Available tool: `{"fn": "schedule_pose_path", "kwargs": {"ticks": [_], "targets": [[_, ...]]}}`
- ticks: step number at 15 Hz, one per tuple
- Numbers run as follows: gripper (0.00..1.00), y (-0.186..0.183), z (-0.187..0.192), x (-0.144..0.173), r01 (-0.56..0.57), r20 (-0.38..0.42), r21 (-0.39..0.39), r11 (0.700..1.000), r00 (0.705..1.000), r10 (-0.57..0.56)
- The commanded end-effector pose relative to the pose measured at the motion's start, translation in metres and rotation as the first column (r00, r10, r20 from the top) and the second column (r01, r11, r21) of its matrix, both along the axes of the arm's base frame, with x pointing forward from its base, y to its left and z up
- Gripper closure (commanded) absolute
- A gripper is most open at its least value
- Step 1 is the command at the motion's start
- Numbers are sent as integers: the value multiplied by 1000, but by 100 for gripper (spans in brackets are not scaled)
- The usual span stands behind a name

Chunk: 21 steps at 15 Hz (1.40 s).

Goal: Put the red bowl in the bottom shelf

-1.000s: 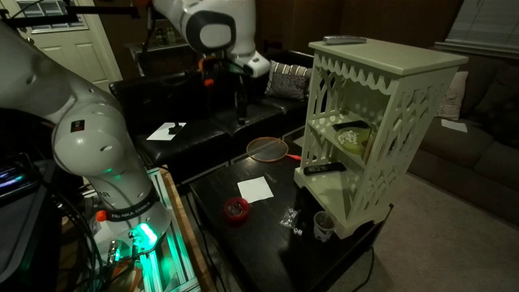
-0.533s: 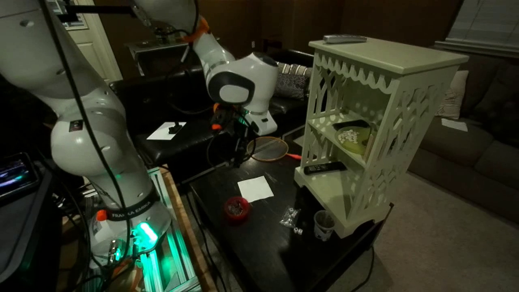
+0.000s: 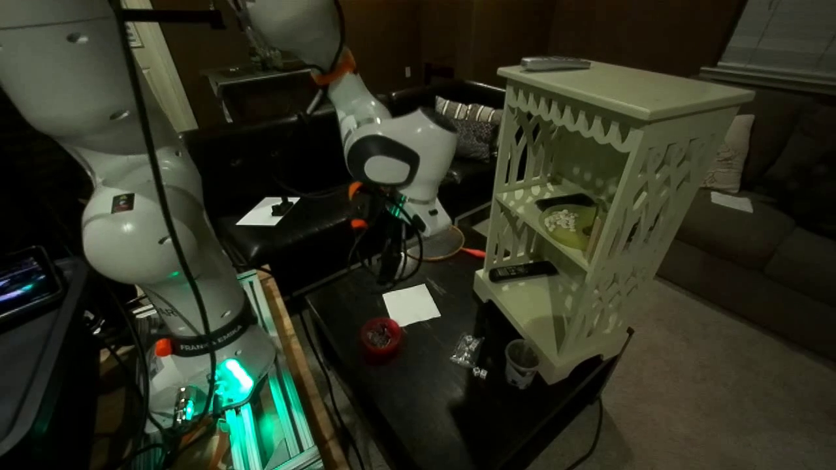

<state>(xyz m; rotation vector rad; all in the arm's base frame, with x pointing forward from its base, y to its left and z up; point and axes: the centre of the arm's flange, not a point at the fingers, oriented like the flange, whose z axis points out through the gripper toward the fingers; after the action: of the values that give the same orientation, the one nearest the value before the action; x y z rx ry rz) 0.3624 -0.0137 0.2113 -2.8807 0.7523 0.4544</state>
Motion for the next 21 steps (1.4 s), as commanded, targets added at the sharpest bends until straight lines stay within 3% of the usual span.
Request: {"fn": "schedule_pose_path", "kwargs": {"ticks": [1,5,7,8,9,13,17,19,21], "targets": [[0,-9,-87,24,-145,-99,82,986,983,153],[0,14,-152,25,-290,-202,165,943,925,320],[0,34,-181,32,-331,-199,216,919,906,373],[0,36,-178,33,-344,-201,233,909,898,391],[0,29,-150,9,-307,-195,195,932,919,343],[0,38,-177,22,-326,-201,224,919,907,371],[0,55,-242,47,-511,-22,161,844,854,521],[0,70,-273,57,-576,2,84,813,816,578],[0,82,-307,62,-629,27,75,774,777,629]]}}
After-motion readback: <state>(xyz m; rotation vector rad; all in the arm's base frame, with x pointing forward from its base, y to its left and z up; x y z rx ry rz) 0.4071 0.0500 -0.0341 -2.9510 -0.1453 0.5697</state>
